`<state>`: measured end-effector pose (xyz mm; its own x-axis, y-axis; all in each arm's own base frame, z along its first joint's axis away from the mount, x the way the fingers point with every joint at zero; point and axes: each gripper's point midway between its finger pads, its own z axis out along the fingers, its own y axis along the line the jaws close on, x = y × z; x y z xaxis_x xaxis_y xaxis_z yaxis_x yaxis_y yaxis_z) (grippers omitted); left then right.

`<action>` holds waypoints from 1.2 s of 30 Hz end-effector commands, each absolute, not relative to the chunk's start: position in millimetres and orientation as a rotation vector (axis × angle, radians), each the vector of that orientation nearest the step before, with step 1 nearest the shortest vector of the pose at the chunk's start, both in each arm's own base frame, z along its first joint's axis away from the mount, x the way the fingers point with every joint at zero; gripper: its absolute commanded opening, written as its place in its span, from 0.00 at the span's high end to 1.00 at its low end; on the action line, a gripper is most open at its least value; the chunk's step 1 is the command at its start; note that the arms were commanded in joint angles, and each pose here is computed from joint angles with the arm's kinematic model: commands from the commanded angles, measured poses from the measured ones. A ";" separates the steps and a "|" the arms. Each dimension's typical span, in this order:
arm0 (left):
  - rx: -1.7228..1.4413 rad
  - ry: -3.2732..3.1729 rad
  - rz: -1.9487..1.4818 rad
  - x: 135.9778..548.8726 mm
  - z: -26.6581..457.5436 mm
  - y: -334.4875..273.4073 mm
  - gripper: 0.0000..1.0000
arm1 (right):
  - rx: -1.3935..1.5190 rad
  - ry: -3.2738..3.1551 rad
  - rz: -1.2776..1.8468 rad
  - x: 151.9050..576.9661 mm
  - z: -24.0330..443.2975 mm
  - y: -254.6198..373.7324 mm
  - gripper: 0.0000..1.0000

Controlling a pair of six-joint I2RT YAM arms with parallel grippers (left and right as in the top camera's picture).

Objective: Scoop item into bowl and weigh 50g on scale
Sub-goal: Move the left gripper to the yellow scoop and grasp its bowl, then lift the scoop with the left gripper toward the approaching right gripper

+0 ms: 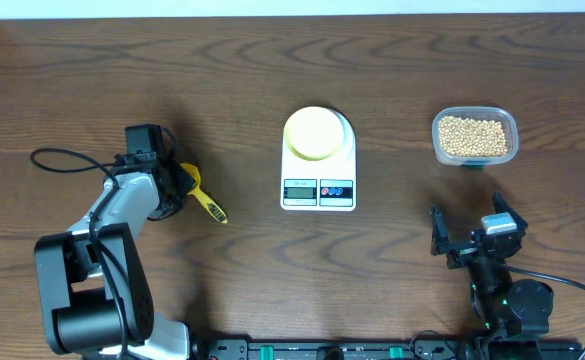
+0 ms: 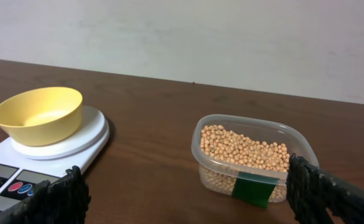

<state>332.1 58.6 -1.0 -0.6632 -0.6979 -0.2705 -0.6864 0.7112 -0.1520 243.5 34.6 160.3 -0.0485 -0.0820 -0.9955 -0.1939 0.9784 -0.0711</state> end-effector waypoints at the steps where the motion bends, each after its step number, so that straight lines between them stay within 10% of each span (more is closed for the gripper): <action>1: -1.158 2.619 -0.047 325.1 -12.1 58.5 0.93 | -0.226 1.622 0.089 243.2 158.9 36.0 0.01; 26: -1.246 2.322 -0.477 258.1 160.8 11.6 0.93 | -0.235 1.612 0.112 242.6 160.9 39.6 0.01; 36: -1.620 2.326 -0.468 222.0 141.3 5.7 0.93 | 0.119 1.799 1.391 187.5 165.5 132.5 0.01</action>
